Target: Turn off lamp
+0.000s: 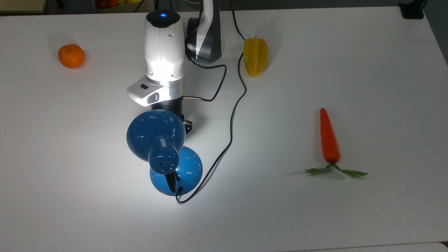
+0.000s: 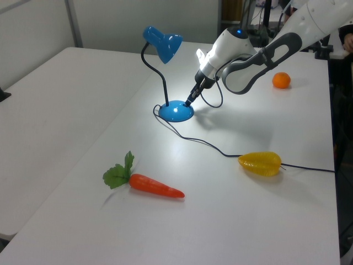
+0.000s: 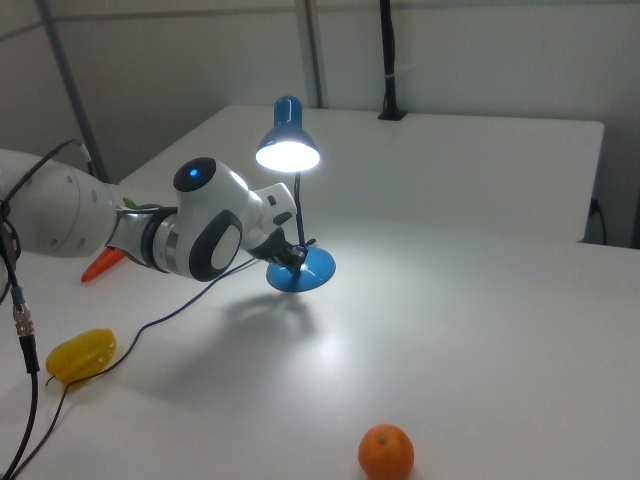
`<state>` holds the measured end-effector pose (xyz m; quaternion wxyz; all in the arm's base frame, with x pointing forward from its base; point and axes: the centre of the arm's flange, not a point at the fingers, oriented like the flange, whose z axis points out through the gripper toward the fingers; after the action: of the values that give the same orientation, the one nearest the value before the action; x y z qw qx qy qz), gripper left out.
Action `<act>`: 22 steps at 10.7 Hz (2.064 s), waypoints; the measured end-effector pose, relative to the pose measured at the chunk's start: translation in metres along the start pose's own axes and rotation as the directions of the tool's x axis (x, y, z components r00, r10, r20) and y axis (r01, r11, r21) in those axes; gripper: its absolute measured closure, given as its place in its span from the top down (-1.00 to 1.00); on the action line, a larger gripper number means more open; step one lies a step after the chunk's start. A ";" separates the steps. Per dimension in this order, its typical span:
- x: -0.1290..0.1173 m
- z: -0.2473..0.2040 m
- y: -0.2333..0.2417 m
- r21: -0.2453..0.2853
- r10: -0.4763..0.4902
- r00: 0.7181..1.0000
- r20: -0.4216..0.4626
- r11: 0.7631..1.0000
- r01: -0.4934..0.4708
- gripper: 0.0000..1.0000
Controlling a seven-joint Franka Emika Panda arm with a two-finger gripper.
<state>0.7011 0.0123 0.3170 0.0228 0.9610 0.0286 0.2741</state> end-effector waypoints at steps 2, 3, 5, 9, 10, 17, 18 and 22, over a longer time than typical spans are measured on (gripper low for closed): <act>0.000 0.000 0.000 0.000 -0.001 1.000 0.000 1.000 0.001 -0.98; 0.000 0.000 0.000 -0.001 -0.003 1.000 0.001 1.000 0.003 -0.98; -0.002 0.002 -0.001 -0.005 -0.020 1.000 0.004 1.000 0.020 -0.98; -0.003 0.003 -0.002 -0.007 -0.029 1.000 0.006 1.000 0.029 -0.98; -0.003 0.003 -0.002 -0.007 -0.029 1.000 0.006 1.000 0.029 -0.98; -0.013 -0.003 0.000 0.004 -0.043 0.987 0.154 0.999 0.042 -0.98; -0.013 -0.015 0.001 0.015 -0.058 0.975 0.215 0.998 0.056 -0.98; -0.005 -0.091 0.006 0.052 -0.073 0.914 0.398 0.997 0.057 -0.84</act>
<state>0.6495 0.0083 0.3917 0.0183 0.9955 0.0607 0.0704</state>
